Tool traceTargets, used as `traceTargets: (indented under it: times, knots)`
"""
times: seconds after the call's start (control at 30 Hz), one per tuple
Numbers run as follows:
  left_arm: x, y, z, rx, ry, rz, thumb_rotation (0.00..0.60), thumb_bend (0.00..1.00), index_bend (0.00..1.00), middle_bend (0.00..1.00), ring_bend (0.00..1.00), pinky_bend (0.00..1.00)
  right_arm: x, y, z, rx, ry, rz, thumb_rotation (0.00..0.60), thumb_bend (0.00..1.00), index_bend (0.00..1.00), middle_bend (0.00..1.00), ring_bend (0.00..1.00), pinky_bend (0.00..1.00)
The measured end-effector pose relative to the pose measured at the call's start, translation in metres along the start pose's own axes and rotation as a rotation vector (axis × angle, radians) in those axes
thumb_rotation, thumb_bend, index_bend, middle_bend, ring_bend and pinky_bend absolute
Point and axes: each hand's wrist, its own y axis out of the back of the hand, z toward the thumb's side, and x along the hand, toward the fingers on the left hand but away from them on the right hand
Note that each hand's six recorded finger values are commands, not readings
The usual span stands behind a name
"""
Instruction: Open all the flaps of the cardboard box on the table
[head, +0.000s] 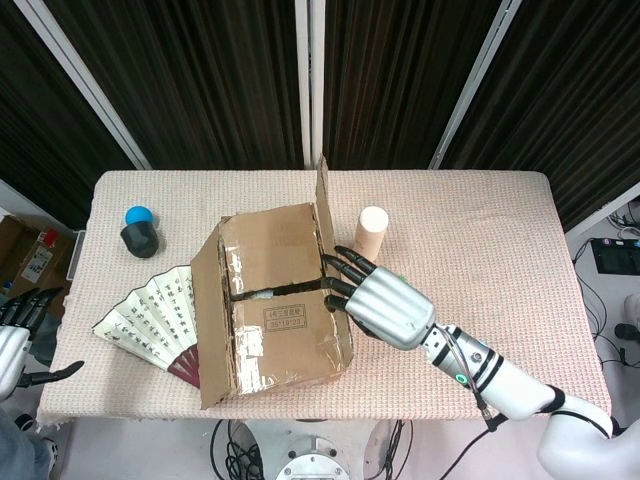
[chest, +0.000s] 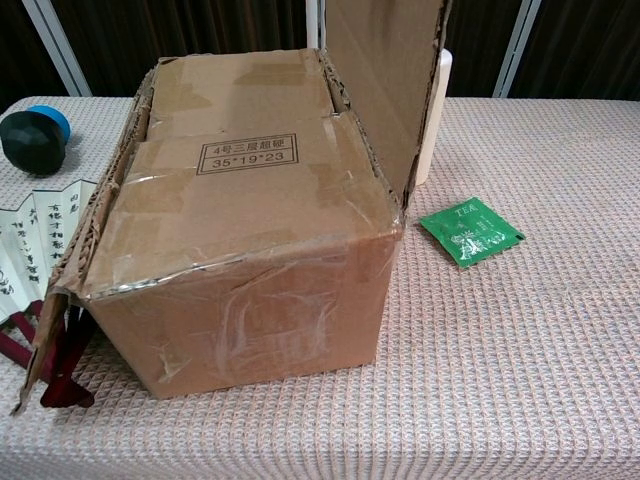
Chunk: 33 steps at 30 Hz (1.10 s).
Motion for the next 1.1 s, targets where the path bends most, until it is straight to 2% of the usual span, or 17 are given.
traceTargets:
  times: [0.23, 0.43, 0.53, 0.6, 0.67, 0.7, 0.77, 0.9, 1.1]
  knots:
    - [0.002, 0.0, 0.007, 0.012, -0.01, -0.009, 0.474, 0.0, 0.09, 0.13, 0.07, 0.15, 0.036, 0.001, -0.024, -0.03, -0.049, -0.052, 0.6, 0.83, 0.34, 0.2, 0.0, 0.0]
    - [0.005, -0.001, 0.012, 0.017, -0.022, -0.015, 0.477, 0.0, 0.09, 0.13, 0.07, 0.15, 0.078, 0.0, -0.055, -0.078, -0.121, -0.112, 0.6, 0.83, 0.32, 0.19, 0.0, 0.0]
    - [0.007, 0.0, 0.015, 0.014, -0.032, -0.009, 0.475, 0.0, 0.09, 0.13, 0.07, 0.15, 0.1, -0.005, -0.072, -0.098, -0.164, -0.128, 0.6, 0.83, 0.25, 0.15, 0.0, 0.0]
    - [0.008, 0.0, 0.017, 0.01, -0.037, -0.004, 0.473, 0.0, 0.09, 0.13, 0.07, 0.15, 0.114, -0.007, -0.081, -0.103, -0.186, -0.15, 0.6, 0.8, 0.15, 0.11, 0.0, 0.0]
    - [0.01, 0.002, 0.021, 0.006, -0.048, 0.003, 0.474, 0.0, 0.09, 0.13, 0.07, 0.15, 0.128, -0.008, -0.087, -0.106, -0.208, -0.185, 0.6, 0.68, 0.03, 0.04, 0.0, 0.0]
    - [0.011, 0.003, 0.022, 0.004, -0.053, 0.006, 0.477, 0.0, 0.09, 0.13, 0.07, 0.15, 0.135, -0.008, -0.089, -0.107, -0.223, -0.201, 0.6, 0.61, 0.0, 0.02, 0.0, 0.0]
    - [0.014, 0.005, 0.027, -0.005, -0.067, 0.014, 0.478, 0.0, 0.09, 0.13, 0.08, 0.15, 0.154, -0.012, -0.096, -0.103, -0.27, -0.235, 0.6, 0.51, 0.0, 0.0, 0.0, 0.0]
    - [0.024, 0.011, 0.042, -0.055, -0.115, 0.029, 0.475, 0.0, 0.11, 0.15, 0.08, 0.15, 0.194, -0.028, -0.107, -0.087, -0.38, -0.276, 0.6, 0.49, 0.0, 0.0, 0.0, 0.0]
    - [0.052, 0.018, 0.09, -0.152, -0.26, -0.003, 0.448, 0.0, 0.15, 0.17, 0.08, 0.15, 0.243, -0.056, -0.117, -0.079, -0.5, -0.318, 0.6, 0.47, 0.0, 0.0, 0.0, 0.0]
